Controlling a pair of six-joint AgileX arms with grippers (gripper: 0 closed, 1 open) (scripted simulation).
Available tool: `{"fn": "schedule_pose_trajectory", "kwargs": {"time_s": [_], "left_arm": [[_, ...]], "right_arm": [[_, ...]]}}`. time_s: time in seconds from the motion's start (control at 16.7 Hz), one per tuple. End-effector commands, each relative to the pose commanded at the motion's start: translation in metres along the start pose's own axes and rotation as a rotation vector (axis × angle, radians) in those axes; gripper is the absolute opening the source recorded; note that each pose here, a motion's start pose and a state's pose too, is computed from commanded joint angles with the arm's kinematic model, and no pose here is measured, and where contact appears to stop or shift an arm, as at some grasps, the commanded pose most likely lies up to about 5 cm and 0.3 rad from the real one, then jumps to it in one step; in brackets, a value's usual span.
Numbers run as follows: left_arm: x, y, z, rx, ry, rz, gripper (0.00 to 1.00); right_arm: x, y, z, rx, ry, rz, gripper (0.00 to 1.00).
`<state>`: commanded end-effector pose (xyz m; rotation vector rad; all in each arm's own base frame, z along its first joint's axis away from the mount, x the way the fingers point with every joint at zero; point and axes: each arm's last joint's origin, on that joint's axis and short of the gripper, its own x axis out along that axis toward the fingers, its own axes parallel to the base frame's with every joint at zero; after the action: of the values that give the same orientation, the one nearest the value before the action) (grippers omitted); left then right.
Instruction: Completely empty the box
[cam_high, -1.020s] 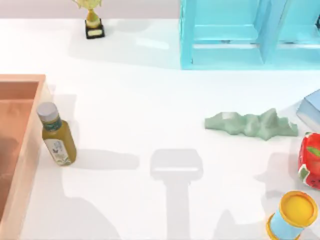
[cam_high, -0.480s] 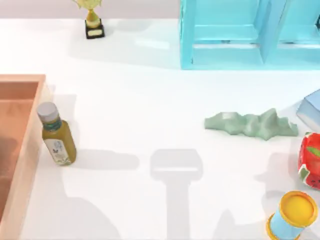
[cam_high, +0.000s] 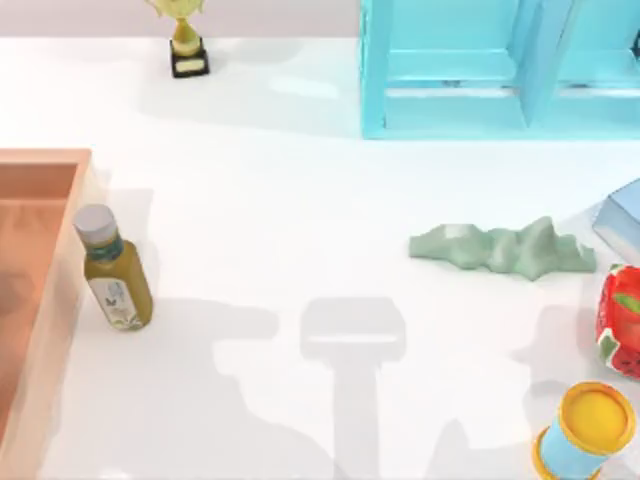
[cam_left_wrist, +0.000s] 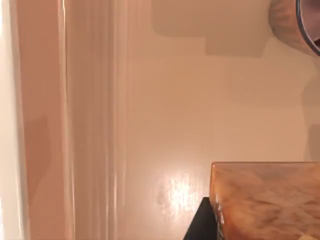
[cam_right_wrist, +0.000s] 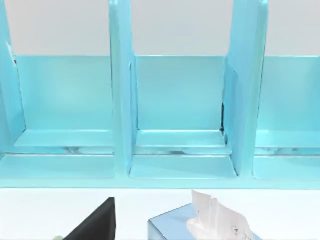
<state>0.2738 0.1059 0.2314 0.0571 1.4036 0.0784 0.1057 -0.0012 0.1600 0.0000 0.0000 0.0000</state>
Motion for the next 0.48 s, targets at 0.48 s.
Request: {"fn": "schedule_pose_trajectory", "kwargs": {"time_s": [0.48], "left_arm": [[-0.034, -0.005, -0.006, 0.031, 0.147, -0.079, 0.0]], "right_arm": [[0.0, 0.0, 0.0, 0.0, 0.0, 0.0, 1.0]]}}
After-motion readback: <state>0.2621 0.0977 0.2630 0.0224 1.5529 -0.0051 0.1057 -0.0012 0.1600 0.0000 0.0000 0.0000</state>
